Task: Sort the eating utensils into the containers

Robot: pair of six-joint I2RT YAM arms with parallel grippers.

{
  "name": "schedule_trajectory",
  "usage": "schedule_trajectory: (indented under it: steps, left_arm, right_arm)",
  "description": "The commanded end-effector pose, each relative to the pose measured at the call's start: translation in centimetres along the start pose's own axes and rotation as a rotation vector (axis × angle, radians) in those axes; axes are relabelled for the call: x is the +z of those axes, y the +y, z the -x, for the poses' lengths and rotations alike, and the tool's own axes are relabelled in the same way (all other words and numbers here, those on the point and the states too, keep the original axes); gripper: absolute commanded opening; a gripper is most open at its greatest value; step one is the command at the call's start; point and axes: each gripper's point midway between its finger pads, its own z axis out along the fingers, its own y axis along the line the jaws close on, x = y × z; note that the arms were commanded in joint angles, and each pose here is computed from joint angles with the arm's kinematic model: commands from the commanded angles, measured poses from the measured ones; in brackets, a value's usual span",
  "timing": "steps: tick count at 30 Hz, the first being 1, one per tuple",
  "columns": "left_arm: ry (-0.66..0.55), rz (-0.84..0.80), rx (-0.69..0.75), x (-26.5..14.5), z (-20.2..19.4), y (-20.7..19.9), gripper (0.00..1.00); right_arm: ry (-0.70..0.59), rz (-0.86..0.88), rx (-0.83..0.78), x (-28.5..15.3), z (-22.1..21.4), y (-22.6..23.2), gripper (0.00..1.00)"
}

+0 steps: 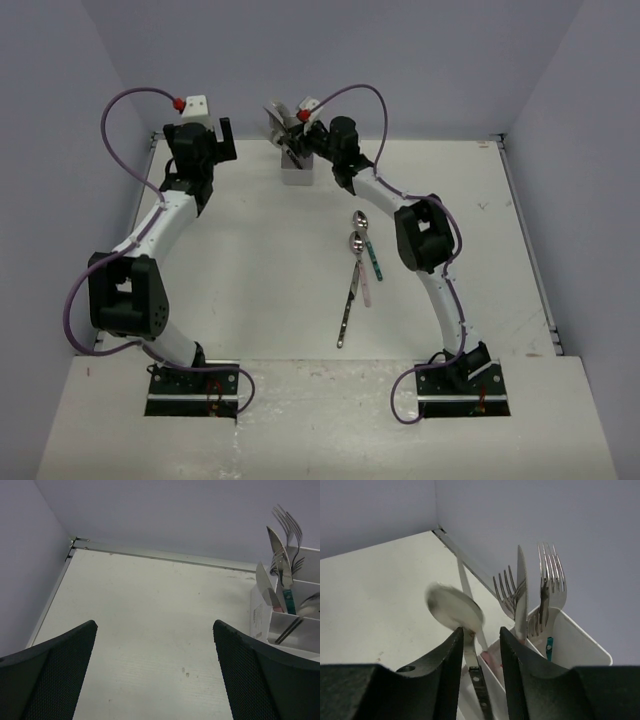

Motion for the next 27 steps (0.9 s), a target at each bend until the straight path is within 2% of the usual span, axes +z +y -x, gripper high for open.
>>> schedule_trajectory:
  steps: [1, 7, 8, 11, 12, 13, 14, 15, 18, 19, 20, 23, 26, 27]
  left_arm:
    - [-0.062, 0.016, -0.033, -1.3, 2.4, 1.0, 1.0]
    - [-0.071, -0.009, -0.059, -1.9, 2.8, 0.6, 1.0]
    - [-0.073, -0.011, -0.063, -2.0, 2.9, 0.6, 1.0]
    - [-0.082, -0.032, -0.072, -2.5, 3.2, 0.4, 1.0]
    - [-0.083, -0.04, -0.074, -2.7, 3.3, 0.3, 1.0]
    - [-0.083, -0.057, -0.075, -2.8, 3.3, 0.0, 1.0]
    - [-0.082, -0.063, -0.077, -2.9, 3.3, -0.1, 1.0]
    - [-0.081, -0.071, -0.082, -3.0, 3.2, -0.2, 1.0]
    - [-0.067, -0.094, -0.083, -2.9, 2.7, -0.7, 1.0]
    - [-0.06, -0.101, -0.084, -2.9, 2.6, -0.8, 1.0]
    - [-0.051, -0.101, -0.084, -2.8, 2.3, -0.8, 1.0]
    - [-0.002, -0.077, -0.097, -2.7, 1.0, -0.6, 1.0]
    - [0.06, -0.067, -0.121, -2.5, -0.9, -0.7, 1.0]
    - [0.079, -0.066, -0.144, -2.4, -1.6, -0.8, 1.0]
  right_arm:
    - [-0.027, -0.002, -0.045, -0.3, 2.5, 0.6, 0.37]
    - [-0.031, -0.016, -0.099, -1.5, 5.8, 0.8, 0.52]
    - [-0.037, -0.02, -0.095, -1.8, 6.4, 0.8, 0.59]
    - [-0.088, -0.014, -0.068, -3.7, 9.6, 1.8, 0.7]
    - [-0.101, -0.015, -0.062, -4.3, 10.5, 1.9, 0.78]
    - [-0.073, -0.019, -0.013, -5.1, 9.3, 2.4, 0.87]
    - [-0.114, -0.034, -0.011, -6.4, 12.1, 2.6, 0.94]
    - [-0.117, -0.057, 0.001, -7.3, 12.6, 2.5, 0.98]
    - [-0.1, -0.152, 0.107, -10.7, 13.0, 2.5, 0.99]
    - [-0.053, -0.171, 0.128, -11.8, 10.9, 2.6, 0.99]
    - [-0.059, -0.191, 0.126, -13.0, 12.0, 2.7, 0.99]
    - [0.076, -0.225, 0.144, -14.9, 8.7, 3.1, 0.99]
    - [0.158, -0.278, 0.147, -16.7, 7.3, 2.8, 0.99]
    - [0.174, -0.278, 0.097, -17.2, 7.3, 2.8, 0.99]
